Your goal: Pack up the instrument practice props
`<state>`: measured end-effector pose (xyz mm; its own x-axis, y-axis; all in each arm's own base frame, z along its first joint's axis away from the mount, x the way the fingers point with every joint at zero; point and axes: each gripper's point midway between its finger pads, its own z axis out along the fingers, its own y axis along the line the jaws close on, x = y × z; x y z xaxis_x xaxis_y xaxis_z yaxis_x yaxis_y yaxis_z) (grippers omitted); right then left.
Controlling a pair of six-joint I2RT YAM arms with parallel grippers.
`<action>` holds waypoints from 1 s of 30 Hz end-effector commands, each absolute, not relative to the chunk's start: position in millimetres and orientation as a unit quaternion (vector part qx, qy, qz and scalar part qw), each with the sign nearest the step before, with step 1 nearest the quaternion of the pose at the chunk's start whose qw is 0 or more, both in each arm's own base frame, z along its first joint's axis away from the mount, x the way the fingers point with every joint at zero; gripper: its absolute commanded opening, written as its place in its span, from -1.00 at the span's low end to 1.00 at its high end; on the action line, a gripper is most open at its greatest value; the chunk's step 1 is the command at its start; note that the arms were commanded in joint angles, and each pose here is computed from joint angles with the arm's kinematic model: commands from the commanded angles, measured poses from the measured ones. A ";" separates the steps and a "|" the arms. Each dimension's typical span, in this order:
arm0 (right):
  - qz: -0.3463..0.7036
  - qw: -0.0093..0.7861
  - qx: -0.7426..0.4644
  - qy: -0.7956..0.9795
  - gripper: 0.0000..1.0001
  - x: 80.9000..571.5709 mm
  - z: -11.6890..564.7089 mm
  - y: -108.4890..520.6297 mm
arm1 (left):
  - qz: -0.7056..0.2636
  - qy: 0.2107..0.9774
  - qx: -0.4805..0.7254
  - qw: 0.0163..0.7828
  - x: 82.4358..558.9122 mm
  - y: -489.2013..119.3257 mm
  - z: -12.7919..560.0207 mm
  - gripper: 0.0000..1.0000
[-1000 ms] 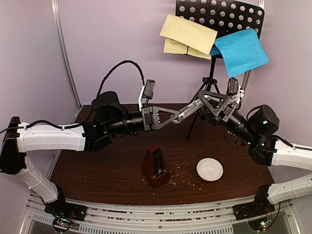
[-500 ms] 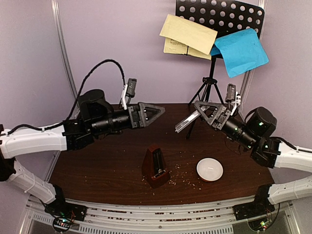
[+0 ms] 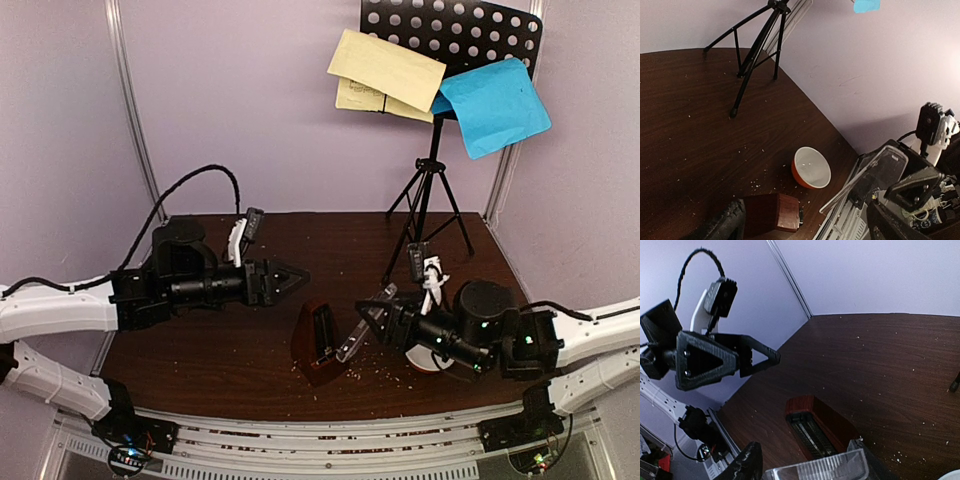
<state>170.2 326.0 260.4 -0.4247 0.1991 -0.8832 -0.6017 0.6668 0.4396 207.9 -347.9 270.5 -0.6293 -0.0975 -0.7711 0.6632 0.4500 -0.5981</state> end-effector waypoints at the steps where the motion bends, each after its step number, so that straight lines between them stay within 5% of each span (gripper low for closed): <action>1: 0.303 0.562 -0.117 0.760 0.02 176.4 247.1 322.9 | -0.504 0.750 0.192 0.382 210.0 -356.7 271.4 0.75; 13: 0.307 0.562 -0.092 0.762 0.03 176.8 226.0 333.2 | -0.553 0.741 0.164 0.345 229.9 -386.8 260.2 0.56; 30: 0.314 0.557 -0.104 0.762 0.04 175.5 214.7 346.5 | -0.536 0.765 0.165 0.317 232.8 -393.6 221.9 -0.02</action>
<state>176.8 339.0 209.2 -0.3598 0.1631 -0.9187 -0.4967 0.8000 0.3366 231.0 -388.3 214.5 -0.7584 -0.0730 -0.6477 0.5698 0.4082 -0.7132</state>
